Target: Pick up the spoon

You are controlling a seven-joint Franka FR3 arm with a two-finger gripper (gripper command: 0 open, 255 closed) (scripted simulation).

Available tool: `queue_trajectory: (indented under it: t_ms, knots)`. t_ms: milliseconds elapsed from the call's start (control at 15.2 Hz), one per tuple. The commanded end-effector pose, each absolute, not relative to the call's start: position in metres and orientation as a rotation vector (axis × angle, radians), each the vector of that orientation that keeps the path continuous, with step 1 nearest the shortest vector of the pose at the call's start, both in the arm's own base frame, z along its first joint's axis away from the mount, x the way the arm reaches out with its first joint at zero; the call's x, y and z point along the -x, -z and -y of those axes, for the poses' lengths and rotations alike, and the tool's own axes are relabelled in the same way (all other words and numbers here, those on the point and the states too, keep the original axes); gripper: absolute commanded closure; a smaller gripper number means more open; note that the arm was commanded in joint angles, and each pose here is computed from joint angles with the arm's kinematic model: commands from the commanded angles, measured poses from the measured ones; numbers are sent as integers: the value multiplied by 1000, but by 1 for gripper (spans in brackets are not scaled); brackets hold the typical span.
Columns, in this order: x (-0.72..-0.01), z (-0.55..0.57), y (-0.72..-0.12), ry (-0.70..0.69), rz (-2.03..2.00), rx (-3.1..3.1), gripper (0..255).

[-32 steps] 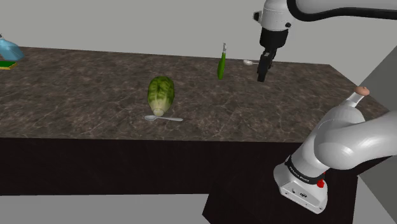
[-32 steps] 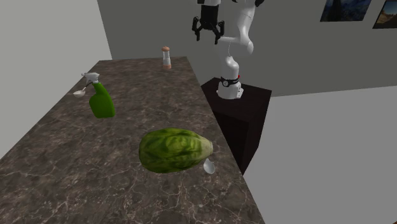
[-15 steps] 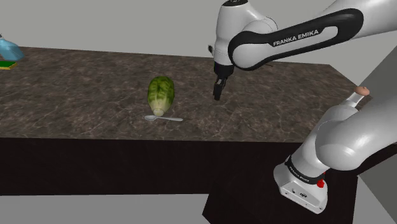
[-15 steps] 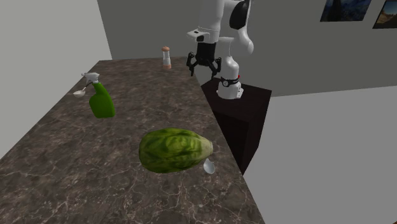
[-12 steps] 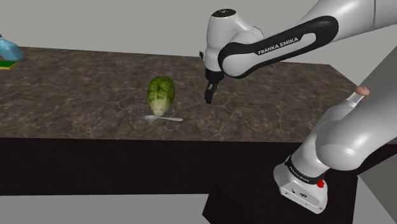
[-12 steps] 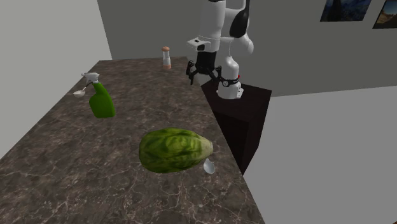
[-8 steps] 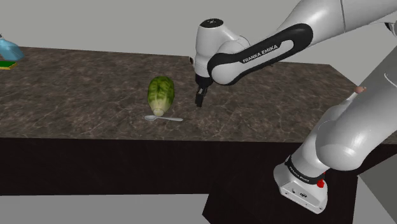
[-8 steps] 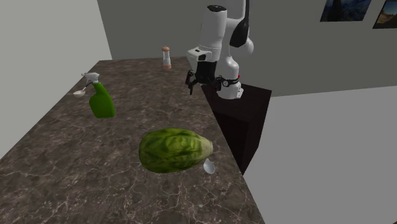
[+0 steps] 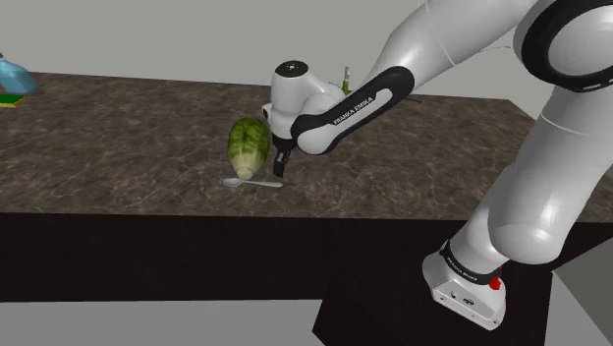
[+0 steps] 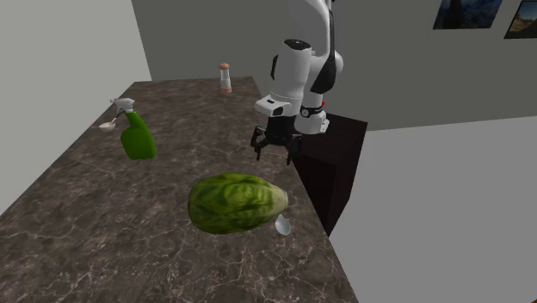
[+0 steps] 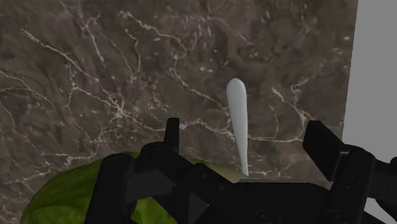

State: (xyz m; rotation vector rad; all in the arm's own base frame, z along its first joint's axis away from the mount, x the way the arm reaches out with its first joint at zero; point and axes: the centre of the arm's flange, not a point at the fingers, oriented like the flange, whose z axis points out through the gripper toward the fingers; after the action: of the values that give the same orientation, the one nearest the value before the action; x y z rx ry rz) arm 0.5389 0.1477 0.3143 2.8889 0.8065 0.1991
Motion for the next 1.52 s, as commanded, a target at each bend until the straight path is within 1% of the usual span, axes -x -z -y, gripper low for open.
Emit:
queue_trajectory:
  t_ms: [0, 330, 858, 990, 1056, 1452]
  knots:
    - [-553, -161, -302, -226, -840, -2877, 0]
    - [-591, -194, -267, -287, -919, -2845, 0]
    - [-591, -194, -227, -287, -919, -2845, 0]
    - [-591, -194, -227, -287, -919, -2845, 0]
    - [-591, -194, -228, -287, -919, -2845, 255]
    - [-591, -194, -228, -287, -919, -2845, 255]
